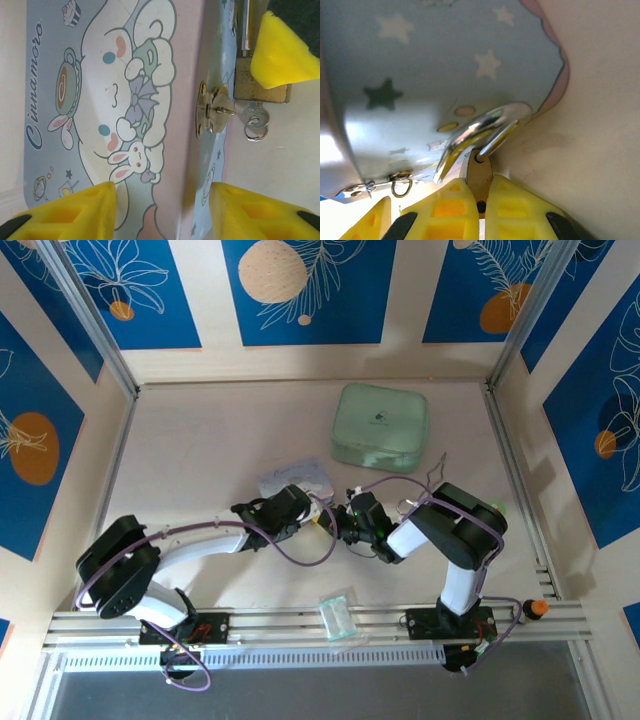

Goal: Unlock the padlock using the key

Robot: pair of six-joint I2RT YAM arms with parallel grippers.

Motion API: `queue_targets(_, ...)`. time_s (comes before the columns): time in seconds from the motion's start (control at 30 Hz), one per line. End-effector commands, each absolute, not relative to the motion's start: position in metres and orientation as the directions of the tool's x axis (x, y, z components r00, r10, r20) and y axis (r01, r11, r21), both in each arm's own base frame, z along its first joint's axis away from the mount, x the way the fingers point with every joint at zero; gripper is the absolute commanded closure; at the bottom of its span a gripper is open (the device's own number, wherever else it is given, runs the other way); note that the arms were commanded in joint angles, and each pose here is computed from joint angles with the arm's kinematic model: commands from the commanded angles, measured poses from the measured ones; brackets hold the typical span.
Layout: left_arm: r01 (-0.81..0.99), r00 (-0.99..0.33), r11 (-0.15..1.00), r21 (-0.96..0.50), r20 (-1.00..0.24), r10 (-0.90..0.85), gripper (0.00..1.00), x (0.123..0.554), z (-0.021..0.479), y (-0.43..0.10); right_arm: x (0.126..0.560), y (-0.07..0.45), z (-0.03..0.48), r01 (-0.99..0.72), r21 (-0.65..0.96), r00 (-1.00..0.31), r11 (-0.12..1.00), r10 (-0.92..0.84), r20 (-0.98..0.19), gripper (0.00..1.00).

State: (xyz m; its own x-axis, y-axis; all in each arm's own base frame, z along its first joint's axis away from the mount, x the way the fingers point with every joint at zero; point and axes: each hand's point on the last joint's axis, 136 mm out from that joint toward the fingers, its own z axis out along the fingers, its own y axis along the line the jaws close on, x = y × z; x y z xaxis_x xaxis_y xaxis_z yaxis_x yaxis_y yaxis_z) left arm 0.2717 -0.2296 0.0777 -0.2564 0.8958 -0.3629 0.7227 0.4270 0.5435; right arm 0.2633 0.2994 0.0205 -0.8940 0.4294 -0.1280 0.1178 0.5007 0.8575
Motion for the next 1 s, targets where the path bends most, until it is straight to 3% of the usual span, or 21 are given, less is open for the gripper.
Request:
queue_targets(0.0, 0.753, -0.320, 0.391, 0.529, -0.224, 0.920, 0.38, 0.256, 0.052, -0.201, 0.209, 0.263, -0.043, 0.276, 0.671, -0.941, 0.688, 0.334, 0.044, 1.00)
queue_targets(0.07, 0.711, -0.348, 0.428, 0.558, -0.250, 0.904, 0.28, 0.263, 0.058, -0.201, 0.201, 0.256, -0.045, 0.280, 0.643, -0.949, 0.713, 0.306, 0.074, 1.00)
queue_targets(0.27, 0.557, -0.415, 0.577, 0.597, -0.402, 0.817, 0.14, 0.280, 0.083, -0.213, 0.183, 0.239, -0.044, 0.263, 0.584, -0.965, 0.768, 0.204, 0.167, 1.00)
queue_targets(0.43, 0.460, -0.458, 0.699, 0.547, -0.528, 0.715, 0.09, 0.285, 0.101, -0.225, 0.170, 0.222, -0.036, 0.230, 0.534, -0.964, 0.813, 0.118, 0.236, 1.00)
queue_targets(0.6, 0.403, -0.480, 0.747, 0.529, -0.573, 0.664, 0.07, 0.284, 0.115, -0.230, 0.161, 0.196, -0.028, 0.193, 0.461, -0.953, 0.866, 0.055, 0.297, 1.00)
queue_targets(0.63, 0.383, -0.486, 0.756, 0.531, -0.580, 0.654, 0.01, 0.284, 0.117, -0.228, 0.160, 0.193, -0.025, 0.184, 0.455, -0.952, 0.871, 0.044, 0.303, 1.00)
queue_targets(0.97, 0.383, -0.500, 0.835, 0.395, -0.672, 0.547, 0.00, 0.269, 0.124, -0.225, 0.152, 0.166, -0.007, 0.185, 0.386, -0.927, 0.904, 0.030, 0.374, 0.95)
